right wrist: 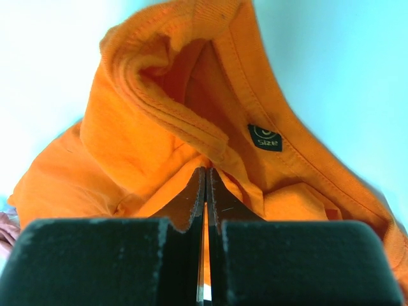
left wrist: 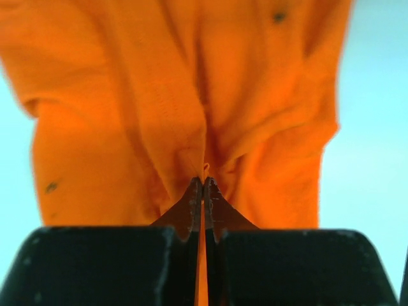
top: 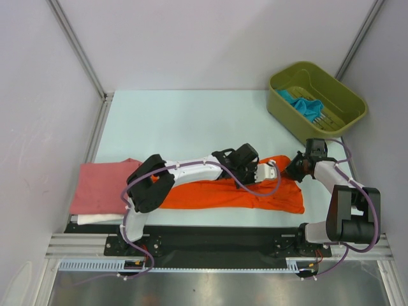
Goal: Fold and stack the t-shirts
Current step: Fold the tshirt
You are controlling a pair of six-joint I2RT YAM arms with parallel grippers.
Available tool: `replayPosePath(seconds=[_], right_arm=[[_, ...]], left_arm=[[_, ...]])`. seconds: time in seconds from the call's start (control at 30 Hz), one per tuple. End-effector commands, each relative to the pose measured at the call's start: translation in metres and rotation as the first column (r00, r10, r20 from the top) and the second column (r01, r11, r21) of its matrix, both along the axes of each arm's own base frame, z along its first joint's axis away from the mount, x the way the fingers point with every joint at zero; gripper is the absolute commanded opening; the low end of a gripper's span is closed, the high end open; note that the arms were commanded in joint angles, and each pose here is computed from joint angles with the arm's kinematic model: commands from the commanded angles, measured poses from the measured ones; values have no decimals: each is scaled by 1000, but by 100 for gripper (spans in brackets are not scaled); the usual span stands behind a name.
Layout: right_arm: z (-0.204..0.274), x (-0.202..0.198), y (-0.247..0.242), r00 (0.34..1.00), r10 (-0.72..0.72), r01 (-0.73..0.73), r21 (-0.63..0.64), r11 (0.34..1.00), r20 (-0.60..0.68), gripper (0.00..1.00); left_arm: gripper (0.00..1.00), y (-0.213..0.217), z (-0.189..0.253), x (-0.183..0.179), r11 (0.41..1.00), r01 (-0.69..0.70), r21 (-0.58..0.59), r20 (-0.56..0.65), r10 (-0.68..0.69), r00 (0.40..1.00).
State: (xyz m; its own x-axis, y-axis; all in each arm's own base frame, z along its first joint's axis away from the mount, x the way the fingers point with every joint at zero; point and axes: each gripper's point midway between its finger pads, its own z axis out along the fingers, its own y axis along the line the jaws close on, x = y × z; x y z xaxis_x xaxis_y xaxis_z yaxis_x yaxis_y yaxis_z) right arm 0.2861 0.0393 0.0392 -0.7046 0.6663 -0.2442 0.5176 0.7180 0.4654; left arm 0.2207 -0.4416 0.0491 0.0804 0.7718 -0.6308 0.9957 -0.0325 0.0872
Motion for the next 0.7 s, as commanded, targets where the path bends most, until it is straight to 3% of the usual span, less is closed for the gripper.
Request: replayPosePath(seconds=[0.0,0.37,0.67], right_arm=[[22,25,2,994,23,-24,1,1000,104,0],[36,60,-5,984,33,-25,-46,999,175,0],[31,71,-8,986,37,-23,-84,996,161,1]], left_arm=[[0,-6,29,33,992,-99,-83,-18,97,995],[0,3,29,89,961,-246,-124,-83,237,968],[4,7,11,87,955,-280,-100,-139,265,954]])
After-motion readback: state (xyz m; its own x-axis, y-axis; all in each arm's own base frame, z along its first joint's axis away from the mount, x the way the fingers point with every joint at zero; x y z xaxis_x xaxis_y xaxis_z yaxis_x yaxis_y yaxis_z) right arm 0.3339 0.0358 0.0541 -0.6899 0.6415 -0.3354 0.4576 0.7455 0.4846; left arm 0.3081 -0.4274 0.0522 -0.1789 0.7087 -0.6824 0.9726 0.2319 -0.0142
